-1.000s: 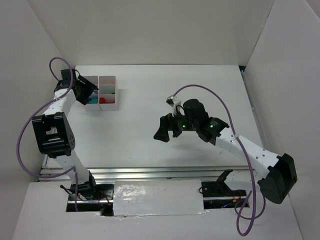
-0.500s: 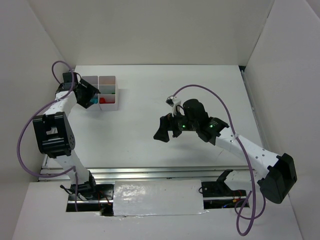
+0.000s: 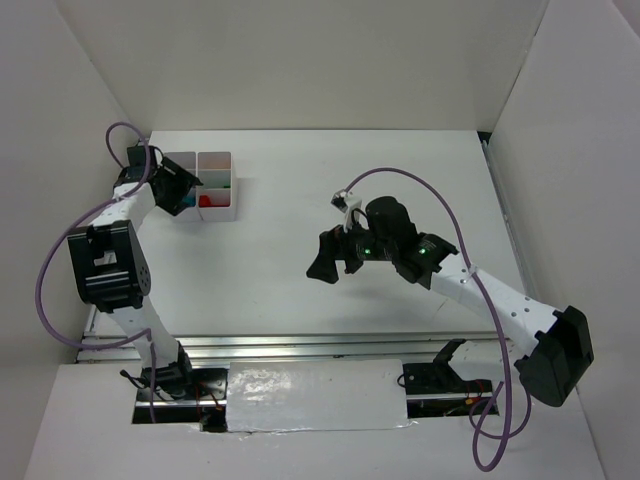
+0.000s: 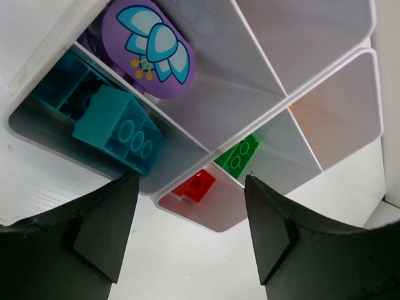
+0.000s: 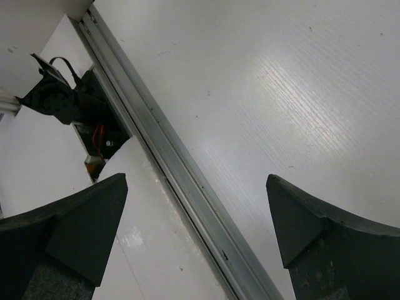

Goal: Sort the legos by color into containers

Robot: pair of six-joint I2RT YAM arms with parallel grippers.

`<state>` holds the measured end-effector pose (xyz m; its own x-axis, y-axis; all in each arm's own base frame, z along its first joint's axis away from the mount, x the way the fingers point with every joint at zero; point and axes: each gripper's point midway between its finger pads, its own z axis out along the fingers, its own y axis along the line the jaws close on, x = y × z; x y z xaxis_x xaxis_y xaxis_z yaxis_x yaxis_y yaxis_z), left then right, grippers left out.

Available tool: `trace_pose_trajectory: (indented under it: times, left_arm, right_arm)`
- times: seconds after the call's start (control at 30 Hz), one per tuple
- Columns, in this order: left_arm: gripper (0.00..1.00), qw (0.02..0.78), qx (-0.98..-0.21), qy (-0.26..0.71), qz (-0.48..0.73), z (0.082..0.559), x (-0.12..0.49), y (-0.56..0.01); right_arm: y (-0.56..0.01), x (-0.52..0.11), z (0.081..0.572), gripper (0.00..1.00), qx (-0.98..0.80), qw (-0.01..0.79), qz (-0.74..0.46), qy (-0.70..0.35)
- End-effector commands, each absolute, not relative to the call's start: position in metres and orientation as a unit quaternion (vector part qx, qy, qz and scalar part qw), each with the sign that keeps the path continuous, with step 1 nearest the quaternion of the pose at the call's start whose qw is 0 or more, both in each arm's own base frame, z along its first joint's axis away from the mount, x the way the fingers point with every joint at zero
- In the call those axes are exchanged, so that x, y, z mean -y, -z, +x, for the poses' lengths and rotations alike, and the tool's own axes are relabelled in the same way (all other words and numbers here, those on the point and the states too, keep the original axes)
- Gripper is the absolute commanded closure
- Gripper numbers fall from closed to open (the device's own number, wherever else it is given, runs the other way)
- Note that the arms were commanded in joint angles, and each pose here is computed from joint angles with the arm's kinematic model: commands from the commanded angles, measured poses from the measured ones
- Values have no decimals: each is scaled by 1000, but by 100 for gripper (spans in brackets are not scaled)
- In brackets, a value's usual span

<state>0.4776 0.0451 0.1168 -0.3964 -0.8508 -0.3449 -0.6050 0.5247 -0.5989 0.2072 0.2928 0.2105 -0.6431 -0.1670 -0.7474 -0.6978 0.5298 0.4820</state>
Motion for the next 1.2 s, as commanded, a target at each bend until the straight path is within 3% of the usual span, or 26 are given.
trace_pose_trajectory:
  times: [0.0,0.2,0.43,0.6,0.73,0.9,1.17]
  left_arm:
    - [19,335,-804,190,-452,490,-54,-123]
    - [19,338,-805,192,-448,485,-53,-129]
    - [14,434,-779,210,-400,483,-55,-232]
    - [1,476,-788,193,-339,468,-52,-283]
    - [0,497,-803,130,-302,424,-45,-317]
    - [1,505,-821,43,-263,371,-43,-336]
    - [1,531,-802,-54,-268,269,-61,-351]
  right_arm:
    - [-233,-298,212,0,-794,349,-279,-413]
    - [-235,-298,212,0,-792,350,-281,-412]
    - [-236,-301,216,0,-794,352,-278,-412]
    - [-254,-294,230,0,-799,384,-242,-394]
    - [-281,-256,270,0,-840,438,-118,-298]
    - [-341,-186,284,0,-851,489,9,-194]
    - [-407,-82,240,0,-794,583,128,-119]
